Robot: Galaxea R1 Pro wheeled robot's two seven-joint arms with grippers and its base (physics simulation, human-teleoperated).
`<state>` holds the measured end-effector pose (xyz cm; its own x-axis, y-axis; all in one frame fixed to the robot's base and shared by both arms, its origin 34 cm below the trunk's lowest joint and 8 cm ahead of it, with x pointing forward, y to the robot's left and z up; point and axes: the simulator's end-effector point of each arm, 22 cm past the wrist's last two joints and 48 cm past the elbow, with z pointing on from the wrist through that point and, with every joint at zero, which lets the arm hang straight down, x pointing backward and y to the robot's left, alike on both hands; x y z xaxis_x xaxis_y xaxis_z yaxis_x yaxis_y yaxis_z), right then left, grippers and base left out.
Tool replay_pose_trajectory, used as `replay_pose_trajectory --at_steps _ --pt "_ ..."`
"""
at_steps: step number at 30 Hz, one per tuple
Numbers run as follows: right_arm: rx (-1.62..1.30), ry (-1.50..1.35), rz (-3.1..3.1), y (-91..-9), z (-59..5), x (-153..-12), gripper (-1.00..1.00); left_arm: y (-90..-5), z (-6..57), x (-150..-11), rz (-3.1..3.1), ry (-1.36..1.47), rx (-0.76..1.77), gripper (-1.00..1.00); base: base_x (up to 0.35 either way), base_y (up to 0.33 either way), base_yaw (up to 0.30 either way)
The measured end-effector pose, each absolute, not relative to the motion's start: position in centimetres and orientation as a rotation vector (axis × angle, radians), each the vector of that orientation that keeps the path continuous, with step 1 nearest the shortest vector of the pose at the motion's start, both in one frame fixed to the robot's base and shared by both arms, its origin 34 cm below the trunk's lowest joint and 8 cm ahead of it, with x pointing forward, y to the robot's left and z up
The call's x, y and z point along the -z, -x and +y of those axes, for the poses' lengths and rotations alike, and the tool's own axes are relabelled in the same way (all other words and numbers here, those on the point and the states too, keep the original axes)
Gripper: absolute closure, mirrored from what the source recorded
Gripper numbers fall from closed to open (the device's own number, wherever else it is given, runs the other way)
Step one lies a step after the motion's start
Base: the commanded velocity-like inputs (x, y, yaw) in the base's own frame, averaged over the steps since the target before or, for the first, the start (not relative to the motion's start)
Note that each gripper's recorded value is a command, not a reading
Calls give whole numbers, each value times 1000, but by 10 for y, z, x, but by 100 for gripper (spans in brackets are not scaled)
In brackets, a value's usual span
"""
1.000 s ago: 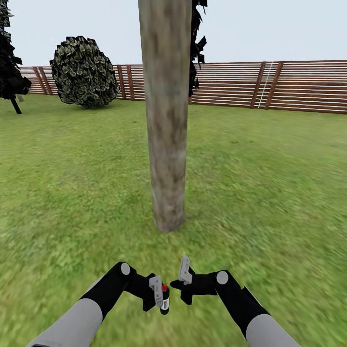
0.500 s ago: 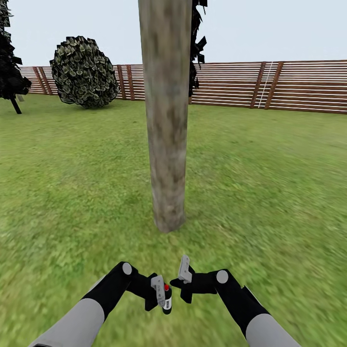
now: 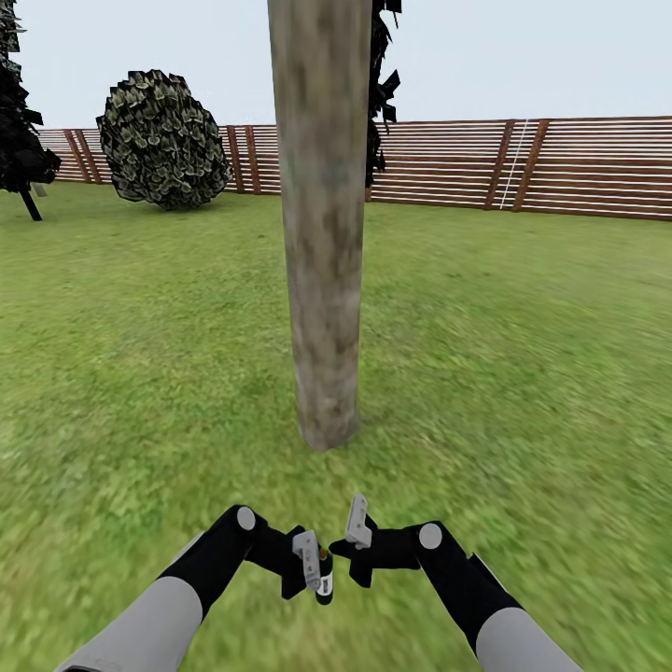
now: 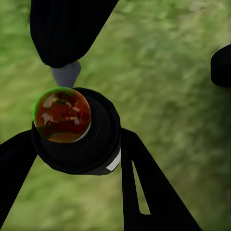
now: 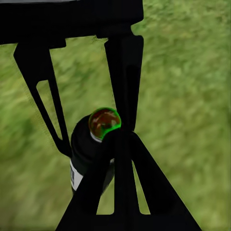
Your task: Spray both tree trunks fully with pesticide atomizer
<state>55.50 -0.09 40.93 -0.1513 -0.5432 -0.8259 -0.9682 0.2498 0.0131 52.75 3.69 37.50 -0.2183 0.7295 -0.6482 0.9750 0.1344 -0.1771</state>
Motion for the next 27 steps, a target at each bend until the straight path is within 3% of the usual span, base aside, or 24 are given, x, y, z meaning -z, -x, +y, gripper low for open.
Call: replay_pose_trajectory --at_steps 20,27 --pt "-747 1386 1802 -555 -1 -409 100 -527 49 -364 2041 -1642 770 100 0 0 0" --pt "-747 1386 1804 -555 -2 -409 100 -528 100 -348 2114 -1645 695 100 0 0 0"
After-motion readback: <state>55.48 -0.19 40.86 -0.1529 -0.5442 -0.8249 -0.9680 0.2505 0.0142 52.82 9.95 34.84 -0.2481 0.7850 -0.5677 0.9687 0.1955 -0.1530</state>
